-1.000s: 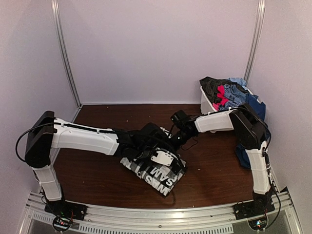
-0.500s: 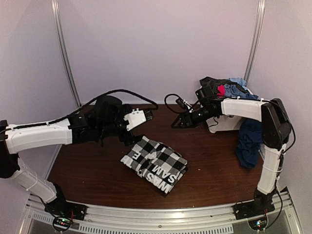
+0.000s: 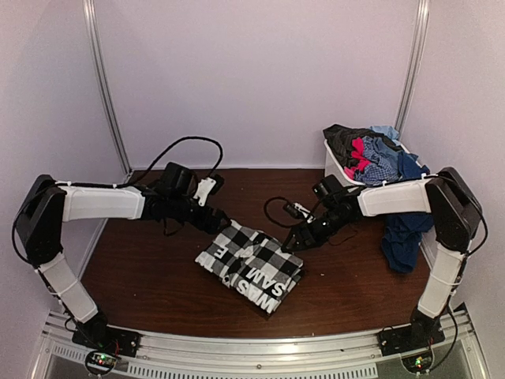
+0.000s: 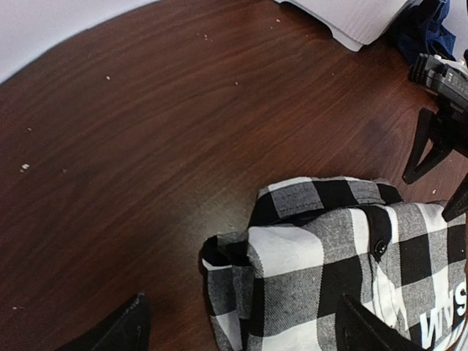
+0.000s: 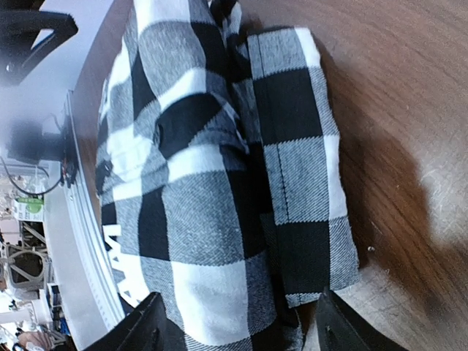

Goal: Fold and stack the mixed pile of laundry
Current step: Smooth out the square-folded shirt at the center of the board.

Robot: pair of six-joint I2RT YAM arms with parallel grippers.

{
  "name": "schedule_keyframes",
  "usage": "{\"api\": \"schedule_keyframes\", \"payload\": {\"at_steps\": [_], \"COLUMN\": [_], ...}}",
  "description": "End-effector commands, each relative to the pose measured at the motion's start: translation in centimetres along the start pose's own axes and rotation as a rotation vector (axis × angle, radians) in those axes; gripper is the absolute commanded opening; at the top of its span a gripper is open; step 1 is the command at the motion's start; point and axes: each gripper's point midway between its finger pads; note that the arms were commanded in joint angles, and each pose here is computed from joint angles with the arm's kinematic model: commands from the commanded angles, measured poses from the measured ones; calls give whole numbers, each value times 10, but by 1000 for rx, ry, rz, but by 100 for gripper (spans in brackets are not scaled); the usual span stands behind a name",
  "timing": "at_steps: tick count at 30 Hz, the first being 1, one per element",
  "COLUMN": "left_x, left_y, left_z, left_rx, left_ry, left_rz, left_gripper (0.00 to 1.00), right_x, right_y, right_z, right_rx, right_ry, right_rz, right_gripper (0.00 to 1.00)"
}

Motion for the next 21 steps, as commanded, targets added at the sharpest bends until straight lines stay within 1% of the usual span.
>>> {"api": "schedule_keyframes", "payload": {"at_steps": [1, 3, 5, 8, 10, 11, 14, 16, 19, 20, 21], "left_x": [21, 35, 52, 73, 83, 88, 100, 105, 104, 102, 98], "left_y": [-13, -11, -6, 2, 4, 4, 10, 16, 22, 23, 23], "left_z": [19, 12, 6, -5, -14, -18, -32, -44, -59, -62, -62], "left_rx": [-93, -116, -137, -183, -202, -210, -245, -272, -318, -327, -331], "left_ry": [-69, -49, -39, -14, -2, 1, 32, 66, 97, 106, 105], "left_rz": [-141, -150, -149, -148, -146, -148, -123, -94, -62, -51, -46], "left_gripper": [85, 78, 64, 49, 42, 39, 29, 24, 23, 24, 25], "right_x": [16, 21, 25, 31, 34, 35, 39, 40, 38, 36, 32], "right_y": [-24, -36, -47, -61, -69, -74, -91, -103, -118, -120, -119], "right_z": [-20, -27, -33, -37, -37, -36, -30, -19, 3, 13, 26], "right_rx": [22, 29, 34, 36, 34, 34, 24, 6, -27, -39, -53], "right_ry": [43, 59, 77, 97, 98, 100, 105, 98, 67, 51, 25], "right_rz": [-65, -101, -138, -180, -207, -226, -303, -372, -471, -500, -523], "right_gripper": [59, 47, 39, 26, 16, 14, 11, 10, 11, 11, 13]}}
Point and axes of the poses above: each gripper's point midway between its finger pads, its own x axis out along the fingers, its own y axis along the line the jaws close on, z = x × y, and after that the axes turned 10 degrees about x, right-handed
